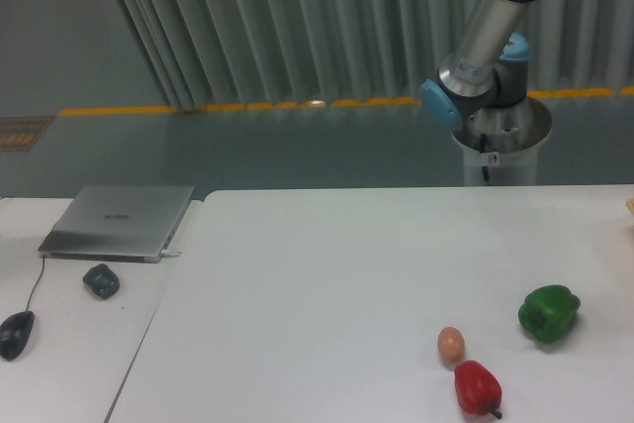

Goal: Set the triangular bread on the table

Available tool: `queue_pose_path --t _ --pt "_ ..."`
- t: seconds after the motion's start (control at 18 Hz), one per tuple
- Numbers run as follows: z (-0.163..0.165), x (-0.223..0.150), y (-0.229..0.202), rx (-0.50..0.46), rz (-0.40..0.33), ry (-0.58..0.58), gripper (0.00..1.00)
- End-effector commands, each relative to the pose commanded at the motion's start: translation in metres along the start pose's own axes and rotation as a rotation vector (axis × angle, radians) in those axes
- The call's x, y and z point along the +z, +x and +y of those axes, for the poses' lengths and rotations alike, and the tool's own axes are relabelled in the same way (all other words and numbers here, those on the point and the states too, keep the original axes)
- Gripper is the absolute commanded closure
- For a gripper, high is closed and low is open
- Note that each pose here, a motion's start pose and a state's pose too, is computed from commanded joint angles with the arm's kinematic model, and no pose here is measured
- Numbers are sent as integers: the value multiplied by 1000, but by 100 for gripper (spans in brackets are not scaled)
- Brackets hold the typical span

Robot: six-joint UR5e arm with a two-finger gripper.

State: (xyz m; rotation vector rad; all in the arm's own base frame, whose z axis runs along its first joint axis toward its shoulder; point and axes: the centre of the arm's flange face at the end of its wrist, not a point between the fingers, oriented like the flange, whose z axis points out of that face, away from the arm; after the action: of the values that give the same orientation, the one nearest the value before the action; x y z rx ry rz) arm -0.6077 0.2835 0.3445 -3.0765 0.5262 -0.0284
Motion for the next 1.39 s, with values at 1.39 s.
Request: queue_pose_path --t 1.39 --pt "-147 -57 45 -366 133 291 66"
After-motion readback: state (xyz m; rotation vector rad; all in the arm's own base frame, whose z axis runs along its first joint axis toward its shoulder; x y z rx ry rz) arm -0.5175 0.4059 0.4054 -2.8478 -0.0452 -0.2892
